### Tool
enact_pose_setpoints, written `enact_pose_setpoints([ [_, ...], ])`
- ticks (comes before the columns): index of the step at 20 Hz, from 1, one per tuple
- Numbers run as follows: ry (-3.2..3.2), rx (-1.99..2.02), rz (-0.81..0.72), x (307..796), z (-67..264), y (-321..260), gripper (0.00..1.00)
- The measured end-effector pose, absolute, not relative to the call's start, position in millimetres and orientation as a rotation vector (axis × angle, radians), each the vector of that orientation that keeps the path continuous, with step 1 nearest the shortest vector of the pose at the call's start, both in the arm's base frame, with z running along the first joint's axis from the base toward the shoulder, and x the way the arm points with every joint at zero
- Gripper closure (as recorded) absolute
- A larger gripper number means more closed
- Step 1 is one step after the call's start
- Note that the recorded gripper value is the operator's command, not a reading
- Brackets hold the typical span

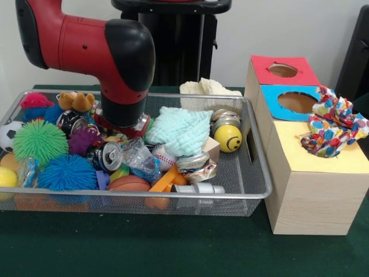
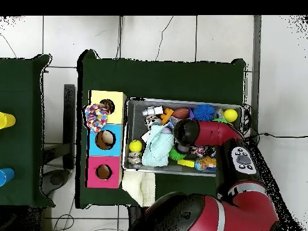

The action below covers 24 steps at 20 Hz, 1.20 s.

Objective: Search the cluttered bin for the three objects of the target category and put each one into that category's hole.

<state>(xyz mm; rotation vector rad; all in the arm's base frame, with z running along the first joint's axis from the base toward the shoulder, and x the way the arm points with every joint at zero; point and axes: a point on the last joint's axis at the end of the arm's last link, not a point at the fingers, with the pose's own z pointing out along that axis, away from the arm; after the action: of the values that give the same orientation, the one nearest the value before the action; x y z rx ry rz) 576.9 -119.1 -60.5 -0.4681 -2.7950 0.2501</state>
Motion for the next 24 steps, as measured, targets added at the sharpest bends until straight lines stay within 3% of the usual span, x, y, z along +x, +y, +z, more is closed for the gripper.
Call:
enact_pose_setpoints([
  [14,-2.84,-0.411,0.281,576,-60,-108,0.0],
  [24,-2.903,-0.406,0.21,561,-54,-87,0.0],
])
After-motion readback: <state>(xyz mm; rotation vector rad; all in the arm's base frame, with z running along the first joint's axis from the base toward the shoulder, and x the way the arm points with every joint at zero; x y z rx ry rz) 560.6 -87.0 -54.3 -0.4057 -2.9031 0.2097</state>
